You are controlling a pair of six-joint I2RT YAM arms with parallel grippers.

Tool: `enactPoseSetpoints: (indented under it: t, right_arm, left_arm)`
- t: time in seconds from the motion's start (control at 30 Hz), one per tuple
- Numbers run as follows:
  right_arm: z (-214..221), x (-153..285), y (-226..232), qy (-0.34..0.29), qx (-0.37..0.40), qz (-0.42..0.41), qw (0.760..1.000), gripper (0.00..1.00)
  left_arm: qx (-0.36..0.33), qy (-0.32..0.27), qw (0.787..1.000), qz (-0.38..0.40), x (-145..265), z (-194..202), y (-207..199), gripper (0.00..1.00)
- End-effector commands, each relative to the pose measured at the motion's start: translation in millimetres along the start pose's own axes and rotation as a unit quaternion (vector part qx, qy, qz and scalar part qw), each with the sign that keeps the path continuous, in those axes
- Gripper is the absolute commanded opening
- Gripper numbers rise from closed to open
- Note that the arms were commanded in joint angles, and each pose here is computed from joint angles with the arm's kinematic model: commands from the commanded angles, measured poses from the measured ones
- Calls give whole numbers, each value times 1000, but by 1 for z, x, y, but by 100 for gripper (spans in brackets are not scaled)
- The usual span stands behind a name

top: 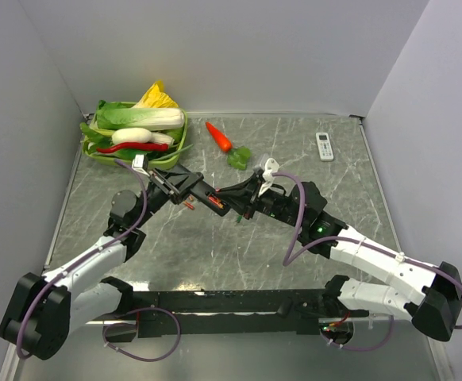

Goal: Load the batteries into the remote control
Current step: Load the battery into the remote control.

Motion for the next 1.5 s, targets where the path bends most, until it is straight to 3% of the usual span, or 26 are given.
enactPoseSetpoints:
  t: [0.0,0.27,0.63,0.83,1.0,1.17,1.47]
  right_arm:
    - [-8,-2,11,-16,41,-56,997,0]
    - [3,3,6,4,119,-64,991,0]
    - [18,7,15,42,194,-167,966,1]
    - [21,8,12,70,214,-193,955,6]
    - [20,11,8,70,211,-192,956,7]
    - [15,7,9,53,205,-206,955,6]
    - [6,-3,1,16,193,-201,960,6]
  left_arm:
    - [-10,9,998,58,-5,-5,-33,2]
    - [-11,37,998,52,-6,-8,-33,2]
    - [-39,110,992,45,-11,-5,-40,2]
    - [-59,107,992,35,-11,-8,-46,2]
    - [-37,98,994,33,-7,-8,-40,2]
    - [1,109,993,41,-6,-6,-34,2]
    - [-16,116,992,39,-8,-6,-40,2]
Point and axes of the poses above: each gripper's point midway between its finger pads, its own x axis back along the fingers, its own y axis along the line the jaws close on, z = x × y, the point moved 5 cm from there along x, back along the fingers, and after that the axes turned 7 degrees about -x, right-handed, at the moved point
